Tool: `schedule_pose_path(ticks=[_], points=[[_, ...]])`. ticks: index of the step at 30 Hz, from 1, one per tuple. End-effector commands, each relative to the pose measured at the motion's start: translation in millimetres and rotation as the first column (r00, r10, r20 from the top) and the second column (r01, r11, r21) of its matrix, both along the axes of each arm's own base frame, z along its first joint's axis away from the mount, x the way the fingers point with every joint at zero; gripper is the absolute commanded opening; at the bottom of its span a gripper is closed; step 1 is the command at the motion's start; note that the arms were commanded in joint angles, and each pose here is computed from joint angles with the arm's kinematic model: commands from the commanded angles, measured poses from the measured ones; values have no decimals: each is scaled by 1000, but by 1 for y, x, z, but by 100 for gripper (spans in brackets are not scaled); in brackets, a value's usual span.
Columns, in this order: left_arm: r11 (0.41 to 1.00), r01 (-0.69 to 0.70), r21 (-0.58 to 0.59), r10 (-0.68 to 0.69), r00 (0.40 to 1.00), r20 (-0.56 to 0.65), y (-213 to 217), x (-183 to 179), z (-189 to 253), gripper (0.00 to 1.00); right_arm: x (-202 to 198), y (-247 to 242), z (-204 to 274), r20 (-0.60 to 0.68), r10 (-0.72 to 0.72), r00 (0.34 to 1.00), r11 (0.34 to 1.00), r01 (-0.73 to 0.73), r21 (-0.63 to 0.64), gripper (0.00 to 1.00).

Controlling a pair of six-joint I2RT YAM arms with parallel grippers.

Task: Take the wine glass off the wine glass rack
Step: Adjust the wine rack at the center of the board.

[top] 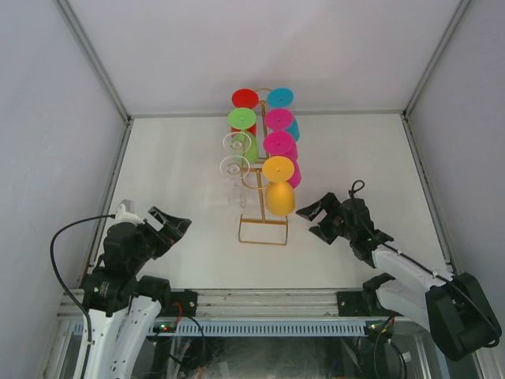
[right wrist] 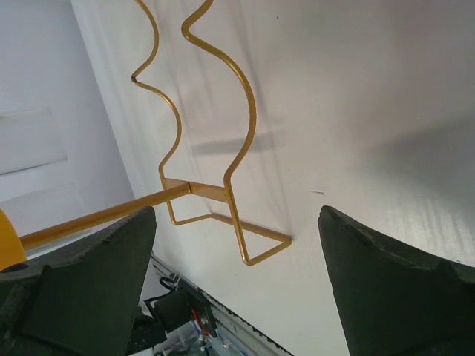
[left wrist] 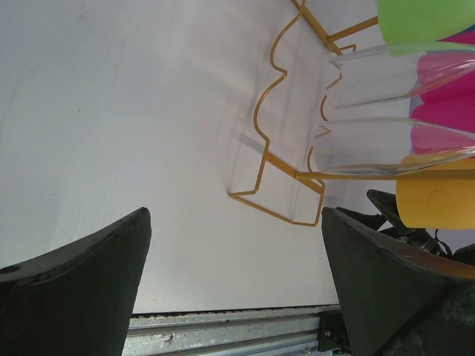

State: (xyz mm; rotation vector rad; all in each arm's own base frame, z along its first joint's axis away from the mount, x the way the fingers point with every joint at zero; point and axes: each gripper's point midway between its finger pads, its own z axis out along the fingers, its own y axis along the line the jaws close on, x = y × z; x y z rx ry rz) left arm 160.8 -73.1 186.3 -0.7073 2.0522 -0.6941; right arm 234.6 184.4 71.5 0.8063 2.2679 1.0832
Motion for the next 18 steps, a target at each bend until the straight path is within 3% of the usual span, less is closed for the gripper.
schedule_pose_path(ticks=[1, 6, 18], points=[[1000, 1, -16, 0, 998, 70, -1, 3, 28, 100, -8, 18, 10, 33, 120, 992, 993, -121, 17, 90], [1000, 1, -19, 0, 998, 58, -1, 4, 24, 100, -10, 53, 6, 17, 201, 979, 977, -201, 69, 88], [1000, 6, -22, -5, 997, 81, -1, -1, 28, 100, 28, 112, -1, 34, 247, 968, 959, -249, 135, 82]])
